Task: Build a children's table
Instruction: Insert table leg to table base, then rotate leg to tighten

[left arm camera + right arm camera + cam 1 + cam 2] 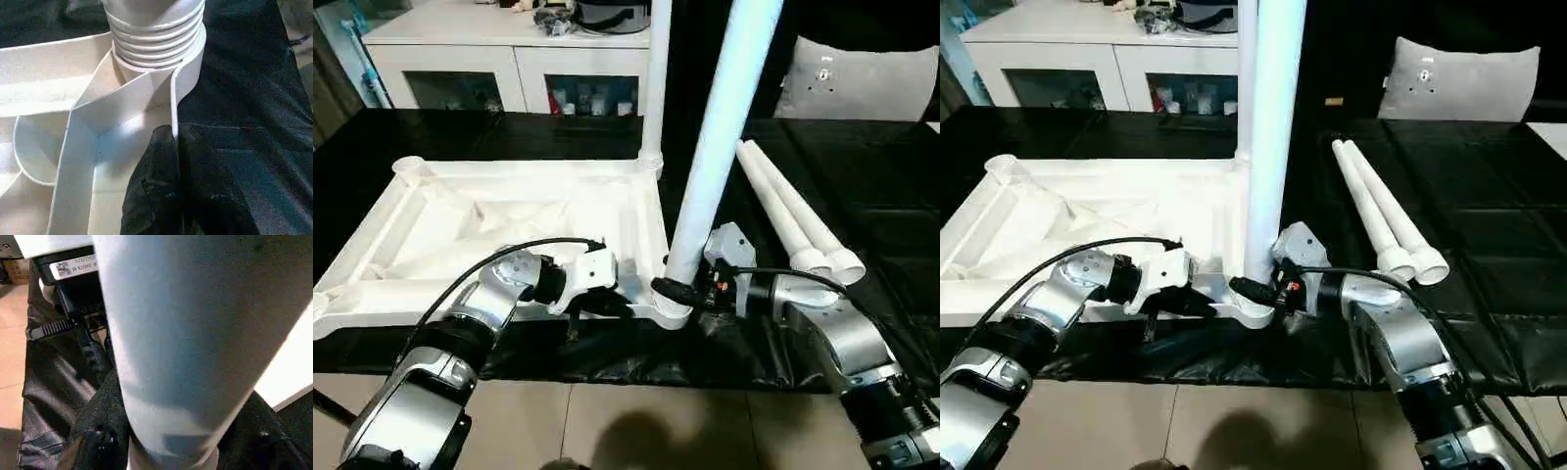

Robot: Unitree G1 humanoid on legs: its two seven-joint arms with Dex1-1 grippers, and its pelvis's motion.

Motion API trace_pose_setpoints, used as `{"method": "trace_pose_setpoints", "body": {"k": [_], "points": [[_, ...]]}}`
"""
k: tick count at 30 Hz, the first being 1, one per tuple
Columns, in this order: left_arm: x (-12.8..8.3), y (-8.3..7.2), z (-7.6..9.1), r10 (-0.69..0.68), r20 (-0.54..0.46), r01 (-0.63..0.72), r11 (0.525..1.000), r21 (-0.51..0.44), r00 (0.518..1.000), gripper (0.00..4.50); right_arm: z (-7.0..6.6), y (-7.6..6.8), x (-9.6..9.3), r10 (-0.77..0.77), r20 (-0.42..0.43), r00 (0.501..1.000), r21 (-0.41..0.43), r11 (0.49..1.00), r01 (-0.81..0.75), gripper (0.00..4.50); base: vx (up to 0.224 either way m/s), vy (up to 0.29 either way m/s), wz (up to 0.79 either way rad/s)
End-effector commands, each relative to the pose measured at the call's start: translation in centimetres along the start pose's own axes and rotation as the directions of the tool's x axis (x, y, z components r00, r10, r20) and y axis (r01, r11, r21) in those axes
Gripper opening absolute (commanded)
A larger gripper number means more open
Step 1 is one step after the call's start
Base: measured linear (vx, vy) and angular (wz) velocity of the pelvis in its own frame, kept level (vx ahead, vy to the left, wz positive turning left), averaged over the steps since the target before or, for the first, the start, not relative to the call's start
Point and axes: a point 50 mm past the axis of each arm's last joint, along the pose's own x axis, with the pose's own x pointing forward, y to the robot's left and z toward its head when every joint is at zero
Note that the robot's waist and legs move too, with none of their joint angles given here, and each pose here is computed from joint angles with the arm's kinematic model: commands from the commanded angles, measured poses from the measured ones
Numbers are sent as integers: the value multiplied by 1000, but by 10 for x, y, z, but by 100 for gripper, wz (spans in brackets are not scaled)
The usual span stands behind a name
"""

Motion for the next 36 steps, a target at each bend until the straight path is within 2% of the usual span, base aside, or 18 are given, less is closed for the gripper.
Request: {"method": "trace_pose_setpoints", "body": {"k": [1,11,20,21,24,25,28,29,31,34,35,36], "points": [[0,10,22,10,38,-13,995,95,999,0,-66,22,-2,81,-272,959,165,986,-37,189,0,0,0],[1,40,58,60,60,-71,979,190,996,0,-62,31,0,73,-221,973,196,980,-29,189,0,0,0],[0,43,58,63,55,-73,979,190,996,0,-61,29,2,61,-217,974,204,979,-16,189,0,0,0],[-2,40,50,49,51,-56,986,155,998,0,-59,24,4,39,-216,976,207,978,7,189,0,0,0],[-3,36,41,31,43,-36,992,120,999,0,-57,19,6,8,-213,977,214,976,39,189,0,0,0],[-5,30,31,45,42,-48,997,63,998,0,-55,14,10,-45,-213,976,212,973,91,189,0,0,0],[-7,24,20,90,49,-89,996,-20,995,0,-53,8,13,-107,-214,971,203,967,151,189,0,0,0],[-7,24,20,90,49,-89,996,-20,995,0,-53,8,13,-107,-214,971,203,967,151,189,0,0,0],[-7,19,14,153,63,-146,984,-101,986,0,-52,3,14,-173,-214,961,200,956,216,189,0,0,0],[-5,6,10,261,43,-248,949,-197,964,0,-51,-3,16,-283,-218,934,201,924,326,189,0,0,0],[-5,6,10,261,43,-248,949,-197,964,0,-51,-3,16,-283,-218,934,201,924,326,189,0,0,0],[0,-1,13,286,43,-270,937,-222,957,0,-53,-5,16,-319,-223,921,201,910,364,189,0,0,0]]}}
